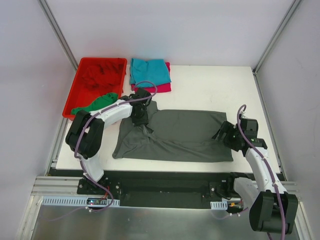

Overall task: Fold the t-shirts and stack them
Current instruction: Fold the flattened tshirt in 1/3 of the way

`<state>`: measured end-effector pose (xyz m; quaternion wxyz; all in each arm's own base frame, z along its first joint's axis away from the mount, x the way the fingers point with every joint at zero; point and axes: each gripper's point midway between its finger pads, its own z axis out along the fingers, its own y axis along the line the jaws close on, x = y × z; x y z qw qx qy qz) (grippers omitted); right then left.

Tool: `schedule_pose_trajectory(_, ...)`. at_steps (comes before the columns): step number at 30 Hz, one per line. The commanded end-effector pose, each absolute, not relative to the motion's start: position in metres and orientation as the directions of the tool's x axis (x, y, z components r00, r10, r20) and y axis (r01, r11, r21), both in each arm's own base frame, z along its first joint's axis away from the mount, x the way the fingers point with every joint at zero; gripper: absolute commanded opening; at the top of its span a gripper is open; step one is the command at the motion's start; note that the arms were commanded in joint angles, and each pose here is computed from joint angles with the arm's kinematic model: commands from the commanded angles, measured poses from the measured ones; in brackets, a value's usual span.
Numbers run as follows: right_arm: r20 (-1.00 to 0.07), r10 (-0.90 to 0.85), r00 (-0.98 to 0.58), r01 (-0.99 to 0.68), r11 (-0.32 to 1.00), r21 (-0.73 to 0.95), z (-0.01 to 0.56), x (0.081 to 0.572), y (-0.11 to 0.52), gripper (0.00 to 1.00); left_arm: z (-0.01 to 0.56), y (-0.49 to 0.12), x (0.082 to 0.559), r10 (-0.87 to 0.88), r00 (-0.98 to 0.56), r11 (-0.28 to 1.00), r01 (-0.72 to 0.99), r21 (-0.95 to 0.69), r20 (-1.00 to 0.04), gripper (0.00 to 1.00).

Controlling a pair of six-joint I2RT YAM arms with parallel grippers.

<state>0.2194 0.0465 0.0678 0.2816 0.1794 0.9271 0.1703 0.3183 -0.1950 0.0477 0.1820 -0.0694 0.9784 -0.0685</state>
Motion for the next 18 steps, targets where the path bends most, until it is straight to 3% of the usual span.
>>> schedule_pose_trajectory(1,-0.524,0.370,-0.767,0.148,0.897,0.417,0.083,0.229,0.054,0.81,0.052,-0.193,0.318,-0.132,-0.930,0.988,-0.093,-0.126,-0.344,0.40)
schedule_pose_trajectory(3,-0.557,0.299,-0.775,0.065,0.914,0.400,0.089,0.230,0.065,0.81,0.058,-0.186,0.318,-0.135,-0.918,0.989,-0.102,-0.108,-0.373,0.57)
schedule_pose_trajectory(6,-0.631,0.120,-0.767,-0.124,0.936,0.329,0.099,0.230,0.096,0.81,0.075,-0.168,0.313,-0.180,-0.883,0.983,-0.150,-0.104,-0.434,0.97)
schedule_pose_trajectory(12,-0.765,-0.230,-0.601,-0.557,0.807,0.195,0.127,0.234,0.192,0.82,0.110,-0.136,0.282,-0.285,-0.802,0.958,-0.223,-0.181,-0.524,0.99)
schedule_pose_trajectory(18,-0.773,-0.478,-0.417,-0.824,0.557,0.101,0.118,0.235,0.308,0.81,0.109,-0.131,0.234,-0.439,-0.753,0.880,-0.251,-0.403,-0.490,0.99)
